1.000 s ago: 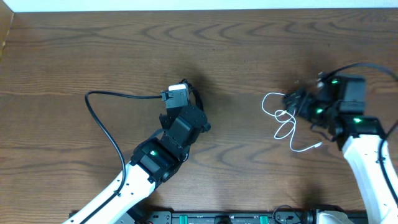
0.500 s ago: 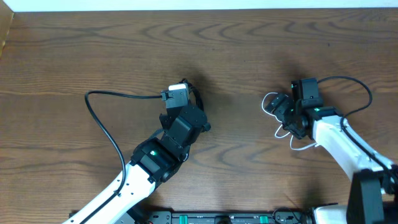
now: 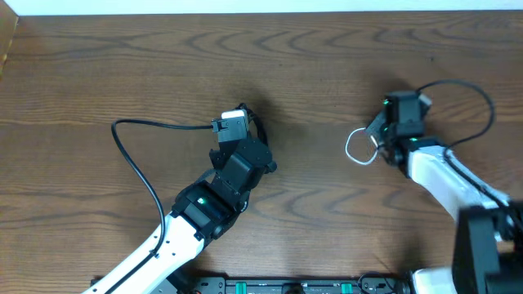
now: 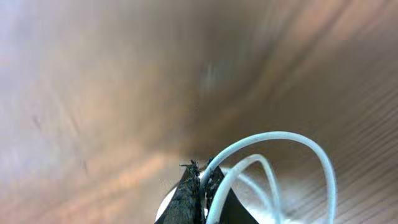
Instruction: Untangle cables
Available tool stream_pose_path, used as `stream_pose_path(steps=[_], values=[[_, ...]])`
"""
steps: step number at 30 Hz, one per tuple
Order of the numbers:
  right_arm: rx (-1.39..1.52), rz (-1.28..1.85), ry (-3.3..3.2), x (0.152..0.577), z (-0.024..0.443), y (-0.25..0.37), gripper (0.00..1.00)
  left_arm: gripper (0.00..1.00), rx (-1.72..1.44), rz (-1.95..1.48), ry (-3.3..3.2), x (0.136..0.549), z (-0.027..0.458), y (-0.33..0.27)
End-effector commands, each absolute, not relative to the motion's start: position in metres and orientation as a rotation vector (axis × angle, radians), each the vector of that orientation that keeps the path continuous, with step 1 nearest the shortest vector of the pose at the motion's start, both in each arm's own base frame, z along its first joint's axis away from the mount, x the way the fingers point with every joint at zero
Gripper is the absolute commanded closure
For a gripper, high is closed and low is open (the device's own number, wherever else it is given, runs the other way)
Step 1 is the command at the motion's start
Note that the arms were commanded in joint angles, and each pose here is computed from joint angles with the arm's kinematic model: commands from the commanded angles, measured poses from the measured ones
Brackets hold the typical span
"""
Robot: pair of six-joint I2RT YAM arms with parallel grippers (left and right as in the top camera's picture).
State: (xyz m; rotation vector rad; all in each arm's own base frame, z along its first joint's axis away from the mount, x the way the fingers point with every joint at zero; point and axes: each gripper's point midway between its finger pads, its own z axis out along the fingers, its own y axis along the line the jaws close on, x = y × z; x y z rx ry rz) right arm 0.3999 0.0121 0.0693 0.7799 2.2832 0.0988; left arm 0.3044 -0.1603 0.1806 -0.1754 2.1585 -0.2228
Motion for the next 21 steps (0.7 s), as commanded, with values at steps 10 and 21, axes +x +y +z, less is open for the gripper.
stream_pose_path(steps=[10, 21], values=[[0.953, -0.984, 1.599, 0.332, 0.267, -0.253, 0.99, 0.92, -0.205, -0.242, 2.13, 0.307, 0.191, -0.16], [1.106, -0.918, 1.857, 0.264, 0.179, -0.364, 0.99, 0.92, -0.204, -0.241, 2.131, 0.307, 0.191, -0.16]])
